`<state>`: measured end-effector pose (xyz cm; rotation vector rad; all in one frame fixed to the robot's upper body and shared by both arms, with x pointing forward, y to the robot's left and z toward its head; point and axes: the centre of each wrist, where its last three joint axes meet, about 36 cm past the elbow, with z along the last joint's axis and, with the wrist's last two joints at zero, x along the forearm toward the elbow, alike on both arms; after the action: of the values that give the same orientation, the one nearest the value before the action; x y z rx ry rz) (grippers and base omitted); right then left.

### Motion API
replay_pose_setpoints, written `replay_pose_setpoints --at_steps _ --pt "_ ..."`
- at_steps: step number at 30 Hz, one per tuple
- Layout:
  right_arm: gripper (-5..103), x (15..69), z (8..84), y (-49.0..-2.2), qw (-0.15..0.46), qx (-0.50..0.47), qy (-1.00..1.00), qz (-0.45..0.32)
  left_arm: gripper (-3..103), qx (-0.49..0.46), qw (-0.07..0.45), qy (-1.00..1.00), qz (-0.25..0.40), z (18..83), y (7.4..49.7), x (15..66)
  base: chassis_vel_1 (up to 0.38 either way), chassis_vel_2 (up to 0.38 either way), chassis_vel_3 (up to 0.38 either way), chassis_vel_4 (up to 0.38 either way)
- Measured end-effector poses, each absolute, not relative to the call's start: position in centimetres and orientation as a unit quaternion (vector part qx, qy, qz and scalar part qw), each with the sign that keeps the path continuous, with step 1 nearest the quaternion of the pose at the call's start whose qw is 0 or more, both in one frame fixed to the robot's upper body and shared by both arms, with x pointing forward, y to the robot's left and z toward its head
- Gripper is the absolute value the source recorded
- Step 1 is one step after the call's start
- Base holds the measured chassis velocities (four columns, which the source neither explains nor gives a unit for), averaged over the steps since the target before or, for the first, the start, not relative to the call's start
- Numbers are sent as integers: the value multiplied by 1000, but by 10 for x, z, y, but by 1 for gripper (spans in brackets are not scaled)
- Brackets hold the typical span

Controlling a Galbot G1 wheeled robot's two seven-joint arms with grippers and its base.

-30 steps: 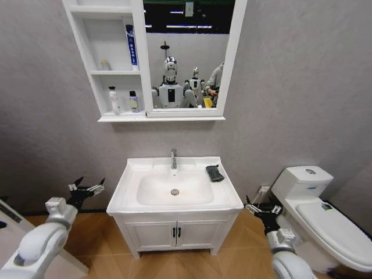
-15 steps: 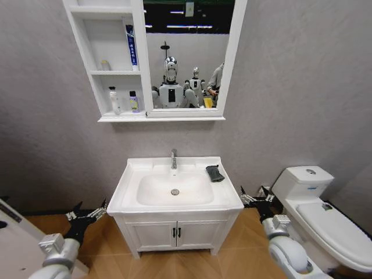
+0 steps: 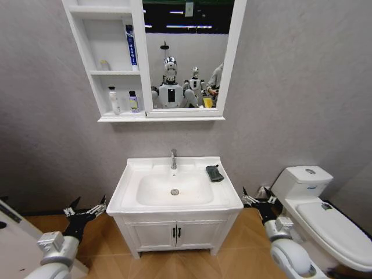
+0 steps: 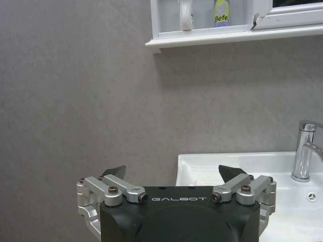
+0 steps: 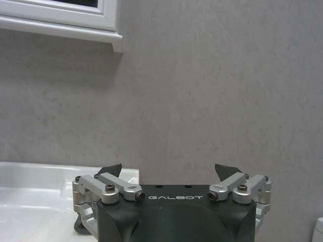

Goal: Move facial cleanser and shampoo from washbasin to cabinet, then wipe washbasin with towel.

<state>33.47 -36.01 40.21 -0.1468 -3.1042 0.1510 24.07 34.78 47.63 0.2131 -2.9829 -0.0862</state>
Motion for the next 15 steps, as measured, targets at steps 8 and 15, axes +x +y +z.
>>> replay_pose_setpoints --at_steps 8,15 --pt "100 416 444 -347 135 -38 -990 -29 100 70 75 -994 -28 476 348 241 0 0 0 0" --pt "100 486 444 -322 209 -36 -977 -39 100 70 76 -994 -28 476 348 242 0 0 0 0"
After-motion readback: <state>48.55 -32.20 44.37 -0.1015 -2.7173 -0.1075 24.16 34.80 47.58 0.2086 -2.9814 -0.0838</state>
